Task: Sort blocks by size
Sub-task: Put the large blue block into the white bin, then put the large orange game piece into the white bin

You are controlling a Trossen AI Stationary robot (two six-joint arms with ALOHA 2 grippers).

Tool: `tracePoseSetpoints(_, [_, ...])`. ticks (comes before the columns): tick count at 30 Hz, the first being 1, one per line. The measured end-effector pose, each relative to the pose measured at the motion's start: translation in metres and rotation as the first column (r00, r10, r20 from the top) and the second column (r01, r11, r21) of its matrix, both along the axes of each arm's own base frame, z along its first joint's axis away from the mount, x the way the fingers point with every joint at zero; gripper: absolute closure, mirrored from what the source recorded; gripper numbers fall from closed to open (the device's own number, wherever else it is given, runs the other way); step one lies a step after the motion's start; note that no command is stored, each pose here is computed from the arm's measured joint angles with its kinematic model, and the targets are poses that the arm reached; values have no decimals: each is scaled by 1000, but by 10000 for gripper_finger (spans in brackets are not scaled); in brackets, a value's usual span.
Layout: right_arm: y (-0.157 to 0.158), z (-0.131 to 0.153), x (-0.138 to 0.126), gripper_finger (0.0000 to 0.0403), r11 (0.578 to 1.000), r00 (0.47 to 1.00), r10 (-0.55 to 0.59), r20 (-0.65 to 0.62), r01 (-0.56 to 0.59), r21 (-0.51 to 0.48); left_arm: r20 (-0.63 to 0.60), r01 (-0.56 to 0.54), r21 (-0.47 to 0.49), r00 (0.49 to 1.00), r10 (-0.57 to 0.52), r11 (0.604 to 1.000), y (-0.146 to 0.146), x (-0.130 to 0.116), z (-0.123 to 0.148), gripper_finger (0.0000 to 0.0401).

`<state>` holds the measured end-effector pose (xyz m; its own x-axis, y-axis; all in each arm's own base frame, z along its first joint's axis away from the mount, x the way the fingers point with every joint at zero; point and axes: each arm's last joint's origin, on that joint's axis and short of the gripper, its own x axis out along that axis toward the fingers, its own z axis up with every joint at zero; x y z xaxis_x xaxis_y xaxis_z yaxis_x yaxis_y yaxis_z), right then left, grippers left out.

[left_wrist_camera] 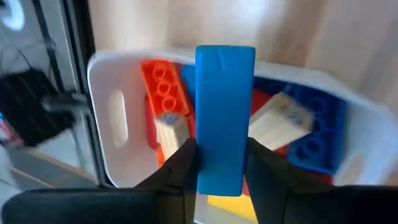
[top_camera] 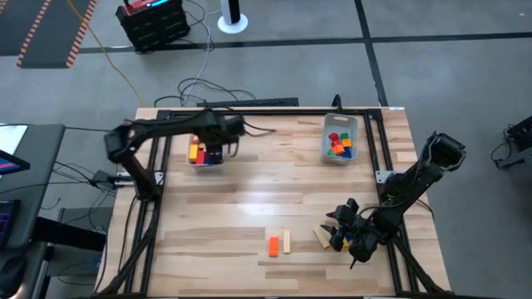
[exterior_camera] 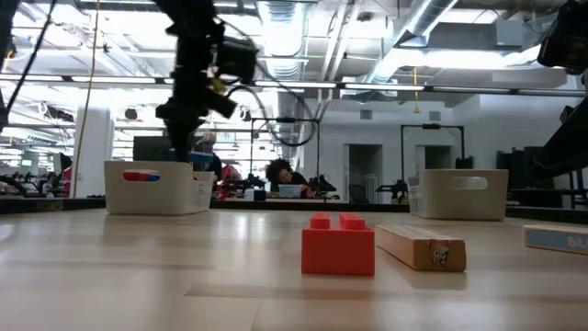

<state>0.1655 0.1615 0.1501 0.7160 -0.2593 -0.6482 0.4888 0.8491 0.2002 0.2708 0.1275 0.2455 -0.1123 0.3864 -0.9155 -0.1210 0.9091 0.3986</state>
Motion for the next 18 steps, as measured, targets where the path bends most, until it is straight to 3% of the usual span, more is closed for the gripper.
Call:
tracePoseSetpoints(4, [0, 0, 0, 154, 1000, 1000, -2, 6, 2, -1, 44, -112, 13, 993, 111, 994, 10, -27, -8, 240])
tracePoseSetpoints(10, [0, 0, 0, 154, 1000, 1000, -5, 15, 5, -17, 77, -133, 23, 988, 131, 991, 8, -39, 2, 170])
tracePoseSetpoints(15, [-3, 1, 2, 154, 999, 1000, -4, 12, 5, -39, 214, -15, -1, 977, 14, 1000, -21, -19, 15, 165])
tracePoseSetpoints(18, [-4, 1, 4, 154, 999, 1000, -9, 10, 10, -42, 336, 105, -28, 938, -89, 994, -53, 3, 14, 166])
